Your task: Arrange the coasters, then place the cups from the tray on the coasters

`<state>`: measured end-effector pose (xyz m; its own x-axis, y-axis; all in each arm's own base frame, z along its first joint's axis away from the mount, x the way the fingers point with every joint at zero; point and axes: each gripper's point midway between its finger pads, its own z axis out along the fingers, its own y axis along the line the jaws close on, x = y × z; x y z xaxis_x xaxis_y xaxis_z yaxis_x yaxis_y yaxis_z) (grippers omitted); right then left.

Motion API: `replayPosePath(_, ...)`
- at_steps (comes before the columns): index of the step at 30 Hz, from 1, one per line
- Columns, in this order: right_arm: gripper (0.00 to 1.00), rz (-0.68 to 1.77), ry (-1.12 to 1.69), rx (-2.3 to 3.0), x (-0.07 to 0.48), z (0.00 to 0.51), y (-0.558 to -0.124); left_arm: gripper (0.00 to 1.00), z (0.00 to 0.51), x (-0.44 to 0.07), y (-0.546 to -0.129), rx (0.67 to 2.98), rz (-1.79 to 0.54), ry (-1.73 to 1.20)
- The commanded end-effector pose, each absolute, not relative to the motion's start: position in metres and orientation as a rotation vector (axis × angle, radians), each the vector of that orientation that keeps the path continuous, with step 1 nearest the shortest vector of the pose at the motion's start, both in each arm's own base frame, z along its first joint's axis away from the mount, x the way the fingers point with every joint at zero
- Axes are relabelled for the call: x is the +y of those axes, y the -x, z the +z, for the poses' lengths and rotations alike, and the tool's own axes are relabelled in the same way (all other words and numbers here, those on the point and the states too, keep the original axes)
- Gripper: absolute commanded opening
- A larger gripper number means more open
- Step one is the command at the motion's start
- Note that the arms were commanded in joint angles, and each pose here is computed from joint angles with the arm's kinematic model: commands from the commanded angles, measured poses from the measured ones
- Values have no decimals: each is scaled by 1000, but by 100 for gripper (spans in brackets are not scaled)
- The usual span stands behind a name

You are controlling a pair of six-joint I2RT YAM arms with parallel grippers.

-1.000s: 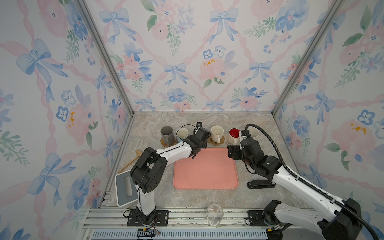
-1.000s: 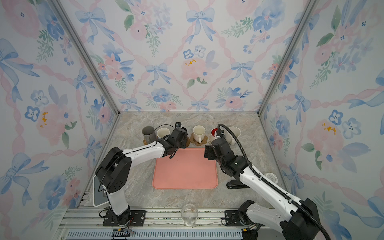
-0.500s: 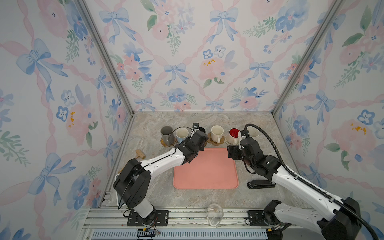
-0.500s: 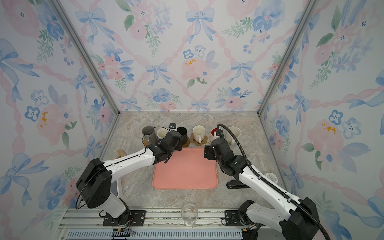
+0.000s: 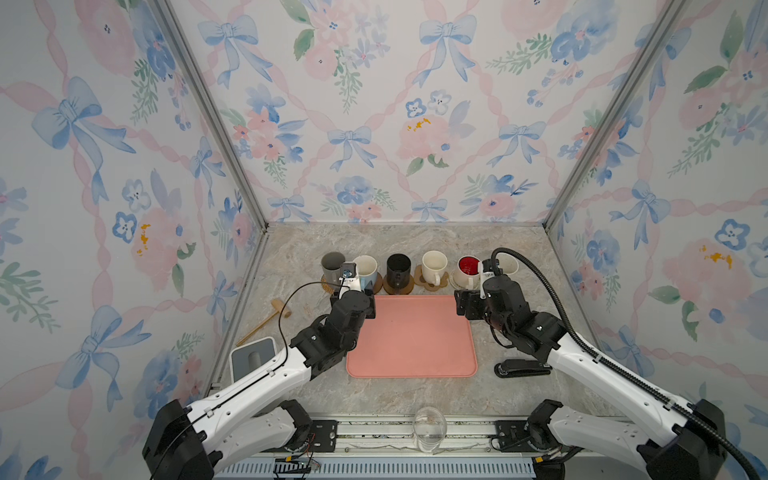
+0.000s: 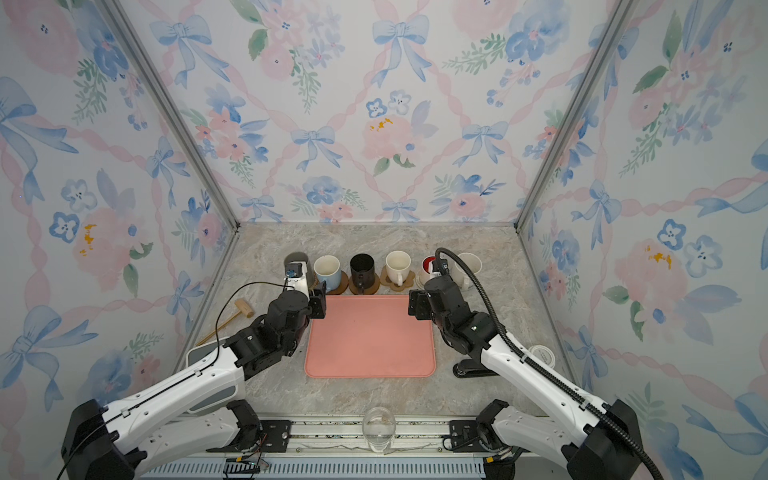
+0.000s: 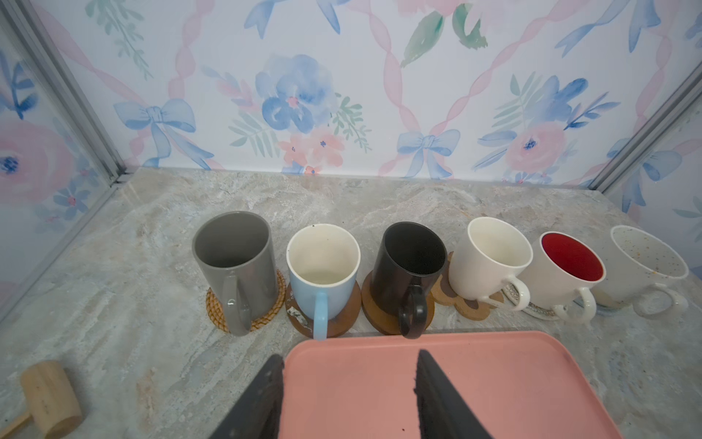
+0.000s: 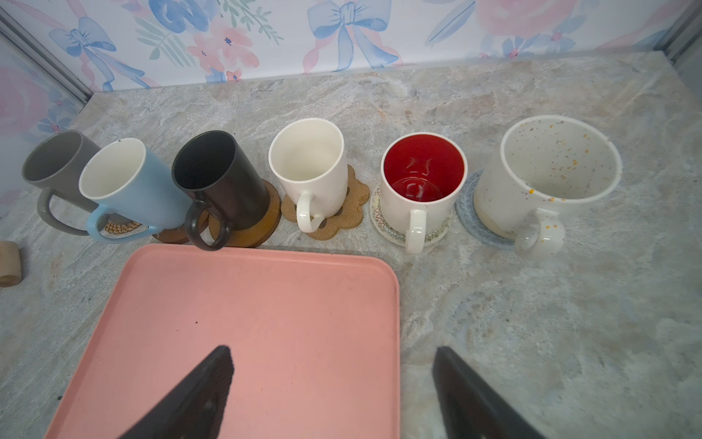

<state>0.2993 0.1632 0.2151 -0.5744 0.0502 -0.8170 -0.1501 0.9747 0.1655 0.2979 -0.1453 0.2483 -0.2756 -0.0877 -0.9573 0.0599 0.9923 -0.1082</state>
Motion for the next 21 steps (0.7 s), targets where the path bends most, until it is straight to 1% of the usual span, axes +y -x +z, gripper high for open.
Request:
replayPosePath(1, 86, 235, 93, 2120, 154, 229, -293, 55, 248, -122, -289, 1779, -70, -4)
replayPosePath(4, 87, 217, 109, 2095, 145, 234, -285, 56, 240, -102, -280, 1780, -41, 2)
replayPosePath(8, 90, 196, 132, 2061, 132, 239, -273, 63, 228, -83, -273, 1778, 14, 8)
replayPosePath(9, 98, 203, 163, 2053, 133, 239, -270, 67, 226, -80, -272, 1777, 25, 7)
replayPosePath(11, 97, 229, 220, 2026, 134, 242, -263, 73, 218, -77, -270, 1779, 61, -32)
replayPosePath(15, 97, 232, 251, 1990, 126, 245, -253, 81, 205, -59, -271, 1773, 153, 12)
replayPosePath(18, 97, 149, 187, 1972, 104, 246, -253, 89, 191, -51, -273, 1779, 170, 30)
replayPosePath(20, 97, 59, 132, 1953, 85, 246, -255, 98, 184, -45, -275, 1785, 183, 49)
replayPosePath(21, 97, 15, 116, 1941, 76, 244, -257, 98, 180, -42, -276, 1789, 188, 55)
